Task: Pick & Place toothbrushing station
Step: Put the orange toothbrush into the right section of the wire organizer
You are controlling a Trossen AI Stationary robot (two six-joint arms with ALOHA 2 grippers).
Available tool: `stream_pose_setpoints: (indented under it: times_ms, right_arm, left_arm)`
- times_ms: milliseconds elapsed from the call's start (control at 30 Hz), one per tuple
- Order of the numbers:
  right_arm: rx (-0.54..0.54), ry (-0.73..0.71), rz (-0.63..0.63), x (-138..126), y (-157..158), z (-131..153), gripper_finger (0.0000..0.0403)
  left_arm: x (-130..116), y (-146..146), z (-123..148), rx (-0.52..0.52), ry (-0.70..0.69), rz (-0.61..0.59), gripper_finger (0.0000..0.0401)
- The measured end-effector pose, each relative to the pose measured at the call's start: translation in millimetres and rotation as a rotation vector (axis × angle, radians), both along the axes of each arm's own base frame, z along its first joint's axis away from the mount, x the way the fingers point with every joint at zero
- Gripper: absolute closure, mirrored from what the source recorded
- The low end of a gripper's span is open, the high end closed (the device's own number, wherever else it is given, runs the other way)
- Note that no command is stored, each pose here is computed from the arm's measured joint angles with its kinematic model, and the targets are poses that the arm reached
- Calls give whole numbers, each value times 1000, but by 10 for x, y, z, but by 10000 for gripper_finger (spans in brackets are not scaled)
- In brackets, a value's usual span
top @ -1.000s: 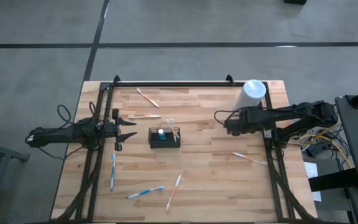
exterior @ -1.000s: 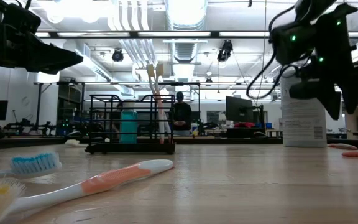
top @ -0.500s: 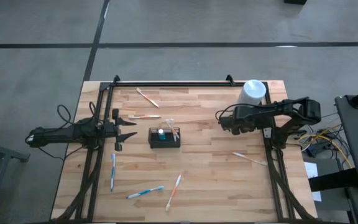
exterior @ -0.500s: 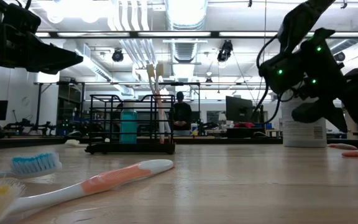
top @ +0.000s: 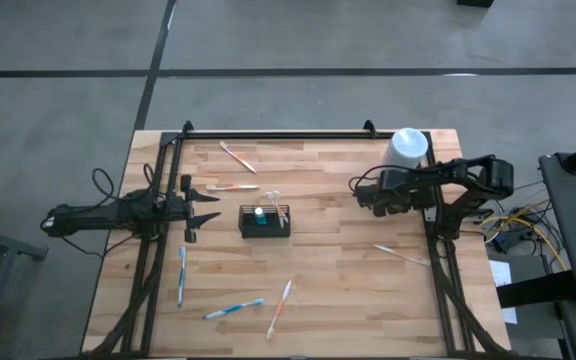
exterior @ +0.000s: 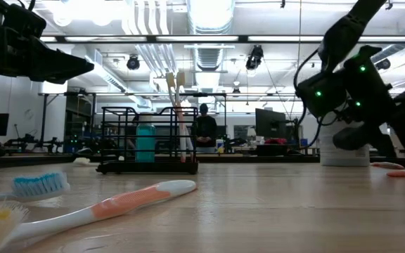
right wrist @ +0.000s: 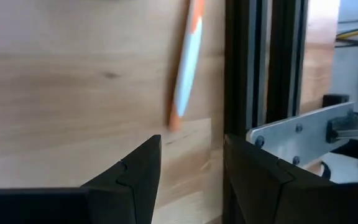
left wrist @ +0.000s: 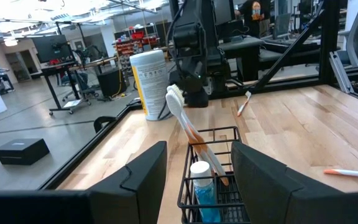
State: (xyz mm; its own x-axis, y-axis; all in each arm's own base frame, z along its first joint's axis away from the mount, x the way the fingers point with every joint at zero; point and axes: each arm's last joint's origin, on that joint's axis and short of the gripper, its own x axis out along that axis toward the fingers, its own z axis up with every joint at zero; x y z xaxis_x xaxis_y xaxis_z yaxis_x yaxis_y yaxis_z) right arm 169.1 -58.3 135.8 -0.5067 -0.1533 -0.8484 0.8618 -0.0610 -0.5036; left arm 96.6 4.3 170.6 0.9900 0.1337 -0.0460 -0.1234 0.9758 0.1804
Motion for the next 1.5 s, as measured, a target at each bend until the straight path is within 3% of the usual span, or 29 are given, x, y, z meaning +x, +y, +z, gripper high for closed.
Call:
stream_pose_setpoints:
  times_ms: [367,667,1067,1500]
  right_arm:
    - [23,-49,-24,-51,-16,-106,260]
    - [-74,-36,-61,-98,-32,-147,279]
    - [-106,-60,-51,-151,-24,-241,303]
    - [-79,-64,-5,-141,-27,-253,383]
  left_arm:
    - [0,0,0,0,0,0,214]
    - [0,0,0,0,0,0,215]
    - [0,0,0,0,0,0,214]
    - [0,0,-1,0,0,0,215]
